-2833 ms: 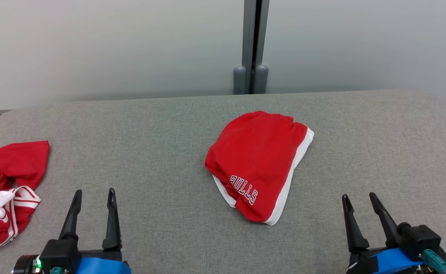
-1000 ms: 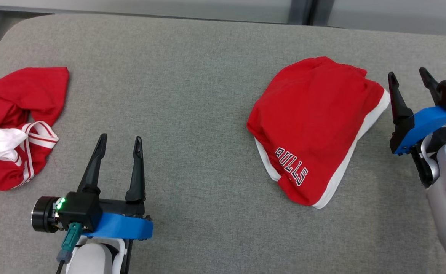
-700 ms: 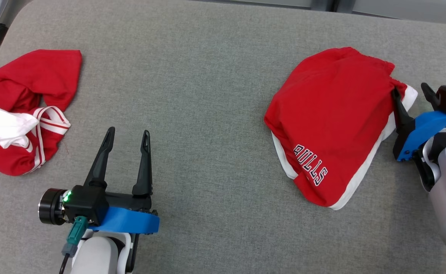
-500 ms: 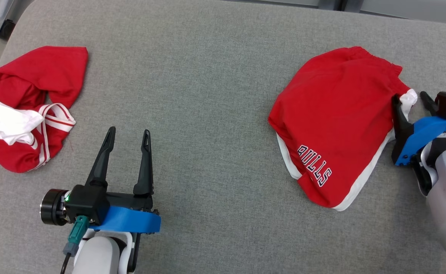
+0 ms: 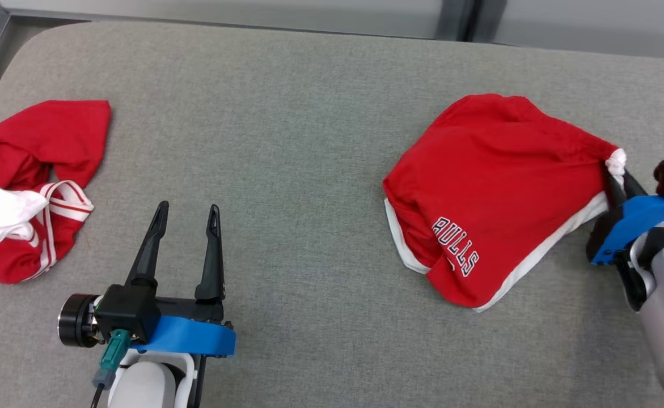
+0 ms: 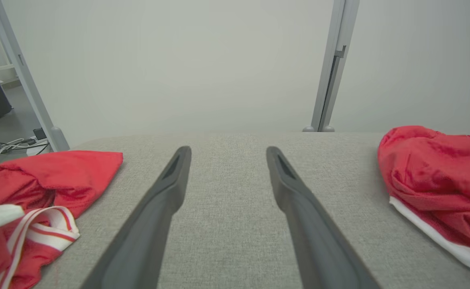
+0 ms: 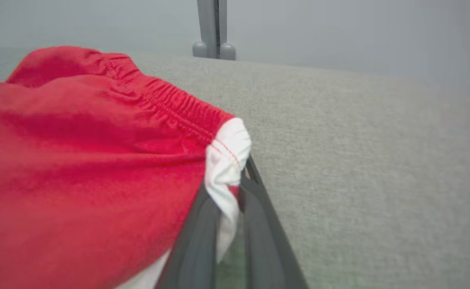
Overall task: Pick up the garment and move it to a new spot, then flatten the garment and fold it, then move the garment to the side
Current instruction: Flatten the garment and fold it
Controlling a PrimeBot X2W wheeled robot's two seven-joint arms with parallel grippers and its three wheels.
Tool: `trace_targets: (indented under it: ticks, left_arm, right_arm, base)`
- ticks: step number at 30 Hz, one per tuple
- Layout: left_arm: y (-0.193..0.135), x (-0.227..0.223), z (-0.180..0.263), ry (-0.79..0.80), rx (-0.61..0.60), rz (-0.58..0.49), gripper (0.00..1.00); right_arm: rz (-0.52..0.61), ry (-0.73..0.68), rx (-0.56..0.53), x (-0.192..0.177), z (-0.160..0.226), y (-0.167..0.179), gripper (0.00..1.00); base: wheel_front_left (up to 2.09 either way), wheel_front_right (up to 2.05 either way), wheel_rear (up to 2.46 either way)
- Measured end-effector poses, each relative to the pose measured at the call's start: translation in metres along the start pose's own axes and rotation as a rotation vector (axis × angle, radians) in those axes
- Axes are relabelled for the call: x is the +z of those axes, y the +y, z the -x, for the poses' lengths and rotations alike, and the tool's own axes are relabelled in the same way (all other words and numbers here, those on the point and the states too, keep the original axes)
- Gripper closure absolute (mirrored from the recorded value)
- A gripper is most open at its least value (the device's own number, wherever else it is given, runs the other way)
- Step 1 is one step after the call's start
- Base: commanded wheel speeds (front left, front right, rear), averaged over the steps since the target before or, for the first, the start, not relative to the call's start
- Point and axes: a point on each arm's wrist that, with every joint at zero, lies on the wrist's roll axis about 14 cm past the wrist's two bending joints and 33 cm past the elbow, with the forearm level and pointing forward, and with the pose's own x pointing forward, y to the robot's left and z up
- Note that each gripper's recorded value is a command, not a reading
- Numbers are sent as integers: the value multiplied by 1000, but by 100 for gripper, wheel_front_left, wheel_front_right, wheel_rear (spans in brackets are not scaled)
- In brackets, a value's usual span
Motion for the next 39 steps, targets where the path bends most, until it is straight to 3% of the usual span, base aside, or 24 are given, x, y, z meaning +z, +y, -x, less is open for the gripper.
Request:
trace_targets:
  ticks: [11, 15, 18, 21, 27, 39]
  left_arm:
    - [-31, 16, -4, -53, -86, 31, 0]
    - [-38, 23, -2, -70, -106, 36, 0]
    - [-41, 28, -1, -84, -115, 40, 0]
    - [-42, 30, 2, -89, -116, 45, 0]
    - [-35, 34, 11, -100, -93, 50, 0]
    - [-5, 37, 40, -106, 12, 61, 0]
  right_arm:
    - [78, -219, -213, 70, 65, -108, 100]
    - [128, -326, -259, 110, 88, -129, 100]
    - [163, -397, -251, 135, 96, -124, 100]
    - [195, -450, -192, 150, 96, -96, 100]
    - [208, -494, 22, 150, 87, -4, 100]
    - [189, -440, 490, 110, 93, 193, 100]
  base:
    - [0, 0, 0]
    - [0, 0, 0]
    - [0, 0, 0]
    - [0, 0, 0]
    - [0, 0, 0]
    - [0, 0, 0]
